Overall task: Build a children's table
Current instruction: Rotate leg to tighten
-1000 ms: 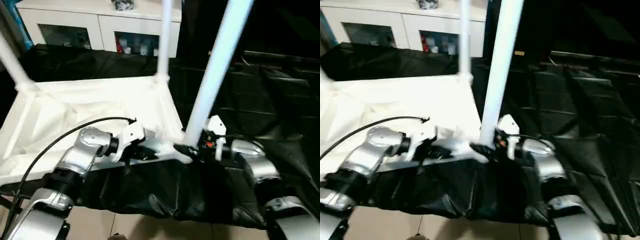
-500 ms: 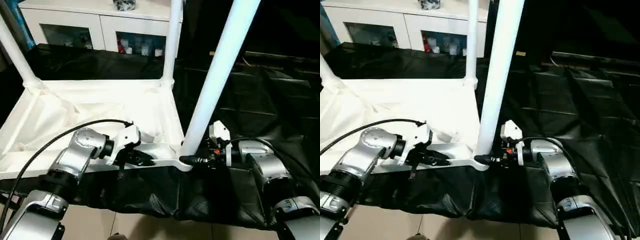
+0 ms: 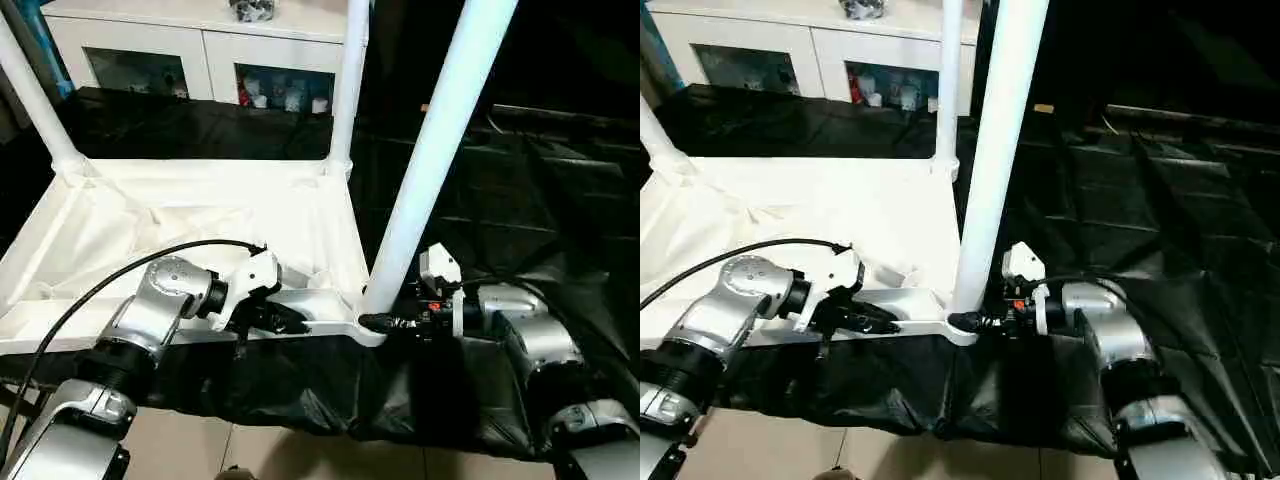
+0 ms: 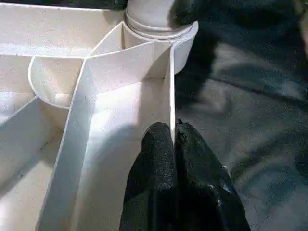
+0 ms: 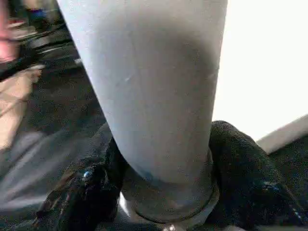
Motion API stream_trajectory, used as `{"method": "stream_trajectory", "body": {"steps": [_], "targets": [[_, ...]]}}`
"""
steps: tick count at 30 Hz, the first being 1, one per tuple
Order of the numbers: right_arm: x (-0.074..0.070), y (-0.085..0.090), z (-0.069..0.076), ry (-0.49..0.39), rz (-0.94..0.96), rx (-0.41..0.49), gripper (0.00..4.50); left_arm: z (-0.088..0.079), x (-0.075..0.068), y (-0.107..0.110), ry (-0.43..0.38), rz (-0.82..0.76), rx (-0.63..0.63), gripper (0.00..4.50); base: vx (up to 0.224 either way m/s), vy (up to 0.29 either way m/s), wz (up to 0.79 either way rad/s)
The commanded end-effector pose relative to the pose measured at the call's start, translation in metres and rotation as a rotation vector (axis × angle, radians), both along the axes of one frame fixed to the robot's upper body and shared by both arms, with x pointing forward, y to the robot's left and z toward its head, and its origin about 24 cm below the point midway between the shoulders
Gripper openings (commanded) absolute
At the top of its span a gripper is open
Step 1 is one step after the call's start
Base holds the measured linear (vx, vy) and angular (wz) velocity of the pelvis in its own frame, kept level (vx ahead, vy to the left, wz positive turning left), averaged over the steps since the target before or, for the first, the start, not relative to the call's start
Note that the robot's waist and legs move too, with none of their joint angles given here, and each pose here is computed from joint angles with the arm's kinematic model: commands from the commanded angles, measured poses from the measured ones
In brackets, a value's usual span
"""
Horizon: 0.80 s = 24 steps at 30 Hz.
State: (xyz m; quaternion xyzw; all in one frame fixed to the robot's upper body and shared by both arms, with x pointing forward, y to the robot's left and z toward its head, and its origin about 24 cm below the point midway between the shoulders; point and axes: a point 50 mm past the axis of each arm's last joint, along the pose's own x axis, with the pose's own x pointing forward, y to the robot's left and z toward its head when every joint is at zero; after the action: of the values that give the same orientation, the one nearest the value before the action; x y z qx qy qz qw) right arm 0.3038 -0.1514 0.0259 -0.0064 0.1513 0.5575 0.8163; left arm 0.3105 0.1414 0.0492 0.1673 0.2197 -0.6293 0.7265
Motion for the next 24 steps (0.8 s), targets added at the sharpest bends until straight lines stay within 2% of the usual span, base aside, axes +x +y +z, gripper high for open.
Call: {"method": "stream_trajectory", "body": {"steps": [1,4,5,6,7,9,11,12,14,16,17,19,24], "targets": [[-0.005,0.014,-0.025,0.049,-0.127,-0.066,2.38,-0.004,0.011,-0.017,-0.027,0.137,0.003,0.00,0.000,0.000,0.00],[-0.004,0.020,-0.031,0.047,-0.197,-0.082,2.37,-0.006,0.013,-0.028,-0.024,0.166,-0.003,0.00,0.000,0.000,0.00],[-0.002,0.031,-0.038,0.058,-0.289,-0.097,2.34,-0.008,0.017,-0.043,-0.027,0.208,-0.008,0.00,0.000,0.000,0.00],[-0.002,0.031,-0.039,0.059,-0.297,-0.098,2.34,-0.008,0.017,-0.045,-0.027,0.212,-0.008,0.00,0.000,0.000,0.00],[0.002,0.041,-0.042,0.070,-0.375,-0.098,2.26,-0.008,0.019,-0.057,-0.030,0.243,-0.015,0.00,0.000,0.000,0.00],[0.004,0.047,-0.042,0.077,-0.422,-0.093,2.08,-0.009,0.020,-0.063,-0.028,0.257,-0.021,0.00,0.000,0.000,0.00],[0.017,0.067,-0.038,0.102,-0.603,-0.082,2.04,-0.008,0.021,-0.085,-0.038,0.271,-0.033,0.00,0.000,0.000,0.00],[0.019,0.070,-0.037,0.107,-0.634,-0.083,2.04,-0.008,0.021,-0.088,-0.044,0.269,-0.033,0.00,0.000,0.000,0.00],[0.021,0.085,-0.029,0.049,-0.574,-0.075,2.04,-0.008,0.021,-0.092,-0.052,0.258,-0.024,0.00,0.000,0.000,0.00],[0.022,0.086,-0.026,0.023,-0.563,-0.075,2.04,-0.007,0.020,-0.092,-0.054,0.250,-0.022,0.00,0.000,0.000,0.00],[0.024,0.083,-0.022,-0.005,-0.551,-0.052,2.56,-0.006,0.020,-0.089,-0.058,0.232,-0.027,0.00,0.000,0.000,0.00],[0.024,0.081,-0.021,-0.005,-0.547,-0.039,2.69,-0.006,0.019,-0.088,-0.059,0.226,-0.029,0.00,0.000,0.000,0.00],[0.024,0.049,-0.017,-0.025,-0.477,-0.004,3.17,-0.006,0.014,-0.064,-0.062,0.152,-0.053,0.00,0.000,0.000,0.00]]}}
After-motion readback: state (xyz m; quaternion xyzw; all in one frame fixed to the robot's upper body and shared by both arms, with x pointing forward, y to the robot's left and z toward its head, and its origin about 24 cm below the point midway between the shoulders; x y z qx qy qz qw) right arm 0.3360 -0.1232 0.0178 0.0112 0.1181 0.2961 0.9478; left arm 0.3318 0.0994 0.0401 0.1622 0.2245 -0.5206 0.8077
